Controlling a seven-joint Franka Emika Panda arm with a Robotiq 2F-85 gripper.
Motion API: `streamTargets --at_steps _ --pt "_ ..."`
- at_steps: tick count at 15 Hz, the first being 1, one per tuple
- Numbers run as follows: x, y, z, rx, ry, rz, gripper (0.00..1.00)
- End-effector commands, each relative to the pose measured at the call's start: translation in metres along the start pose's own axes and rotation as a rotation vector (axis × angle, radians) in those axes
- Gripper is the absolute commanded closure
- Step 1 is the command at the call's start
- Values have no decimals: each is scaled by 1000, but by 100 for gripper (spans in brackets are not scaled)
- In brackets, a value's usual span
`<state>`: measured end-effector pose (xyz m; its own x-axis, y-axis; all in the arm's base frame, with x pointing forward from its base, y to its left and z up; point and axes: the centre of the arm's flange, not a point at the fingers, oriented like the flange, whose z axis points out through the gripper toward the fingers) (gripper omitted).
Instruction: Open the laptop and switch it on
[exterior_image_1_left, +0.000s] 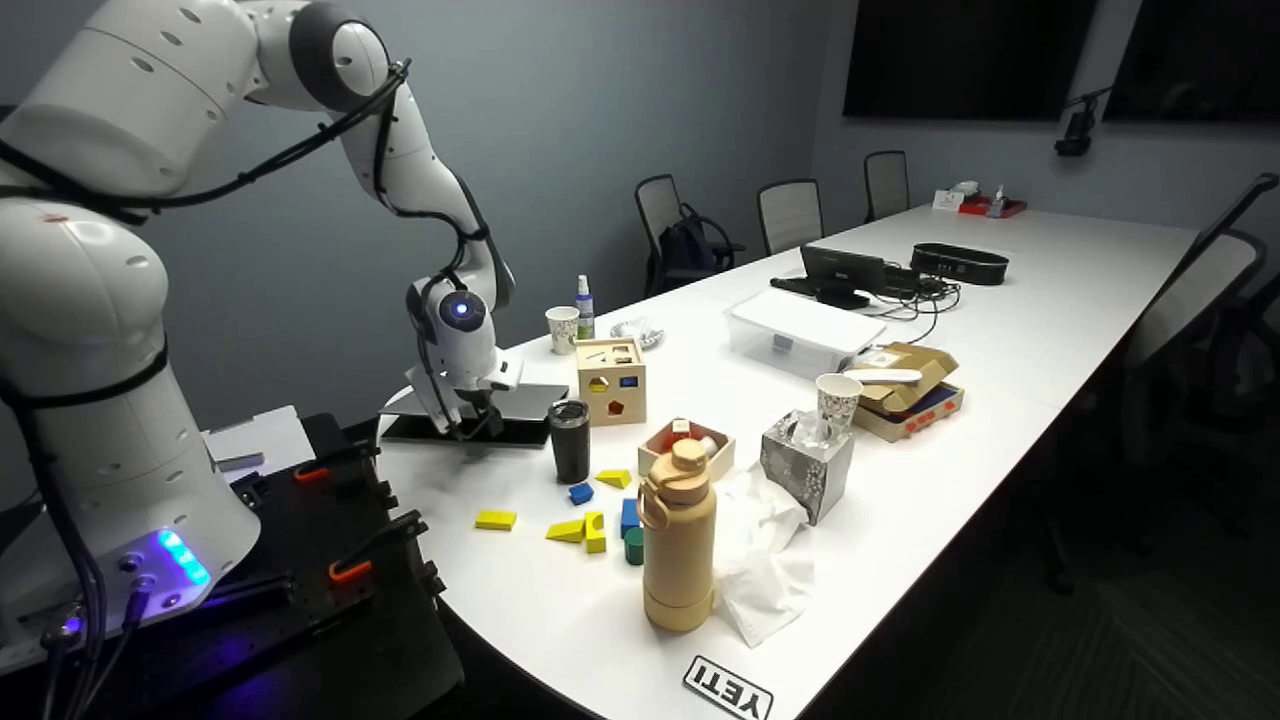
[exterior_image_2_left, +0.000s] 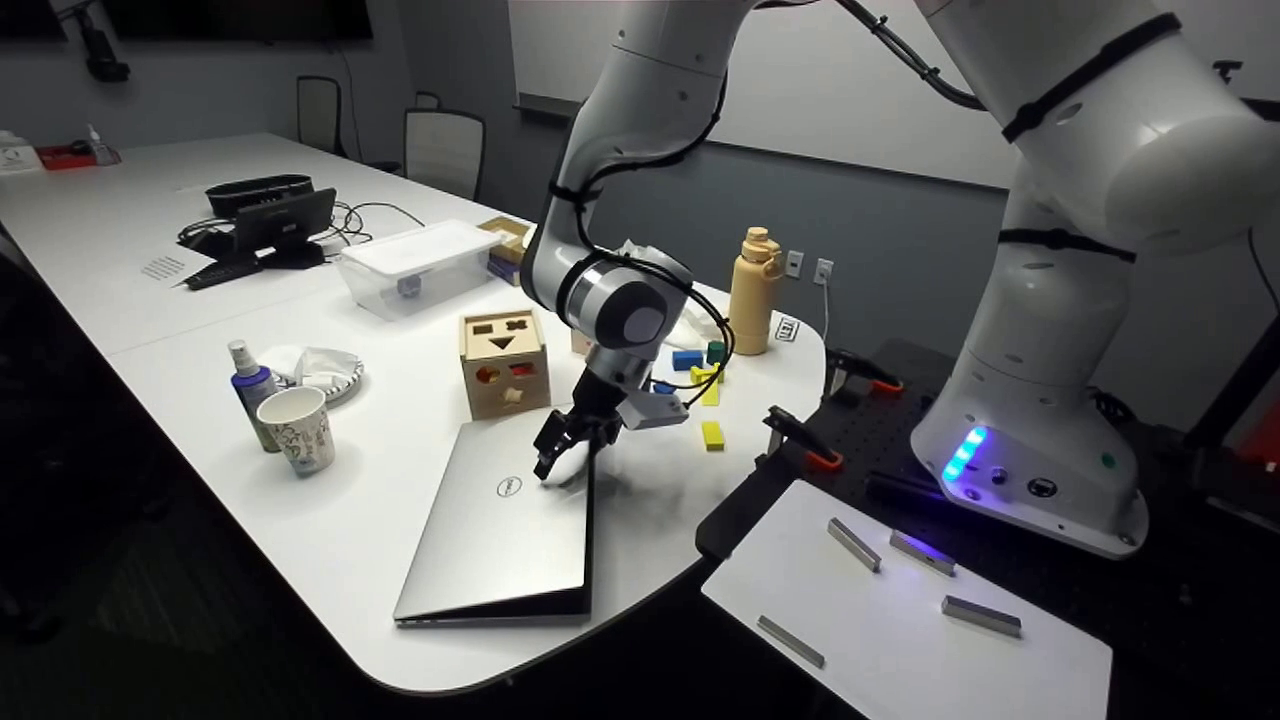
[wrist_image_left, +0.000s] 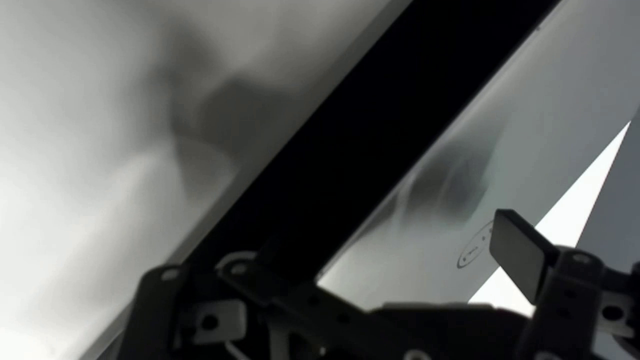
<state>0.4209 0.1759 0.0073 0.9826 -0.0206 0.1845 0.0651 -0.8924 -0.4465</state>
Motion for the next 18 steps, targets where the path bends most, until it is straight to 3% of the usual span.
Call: streamTargets --at_steps 1,12,18 --pt "11 -38 -7 41 40 -60 0" --pt "53 -144 -54 134 118 -297 0" --pt "74 -184 -54 194 167 -381 0"
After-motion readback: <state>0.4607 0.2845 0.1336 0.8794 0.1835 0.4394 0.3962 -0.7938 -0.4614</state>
